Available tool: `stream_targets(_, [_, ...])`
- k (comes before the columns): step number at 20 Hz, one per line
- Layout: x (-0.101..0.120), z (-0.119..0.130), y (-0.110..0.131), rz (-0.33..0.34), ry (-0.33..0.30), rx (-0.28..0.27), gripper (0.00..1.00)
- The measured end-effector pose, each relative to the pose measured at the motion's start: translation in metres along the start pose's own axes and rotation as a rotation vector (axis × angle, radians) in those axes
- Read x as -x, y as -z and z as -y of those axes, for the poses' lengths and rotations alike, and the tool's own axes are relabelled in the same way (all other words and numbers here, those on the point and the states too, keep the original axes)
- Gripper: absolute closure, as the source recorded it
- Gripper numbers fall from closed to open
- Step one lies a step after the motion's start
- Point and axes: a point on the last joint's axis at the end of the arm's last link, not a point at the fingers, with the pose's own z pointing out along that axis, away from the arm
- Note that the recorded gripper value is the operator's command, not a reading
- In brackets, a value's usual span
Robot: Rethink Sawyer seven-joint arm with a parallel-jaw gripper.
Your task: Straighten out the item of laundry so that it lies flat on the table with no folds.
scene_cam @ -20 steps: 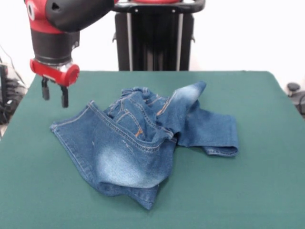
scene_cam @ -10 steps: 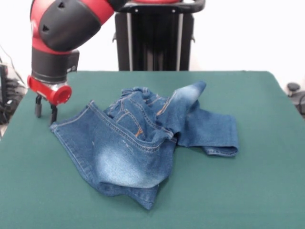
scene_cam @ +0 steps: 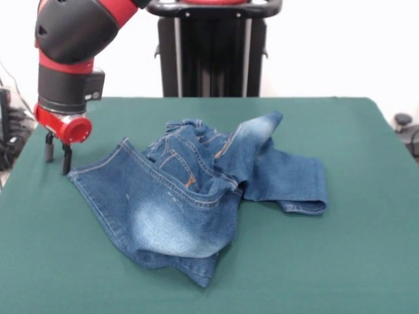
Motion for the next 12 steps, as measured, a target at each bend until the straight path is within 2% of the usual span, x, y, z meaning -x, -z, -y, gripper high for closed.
stream_targets(12, [-0.001, -0.007, 0.01, -0.045, 0.116, -0.029, 0.0])
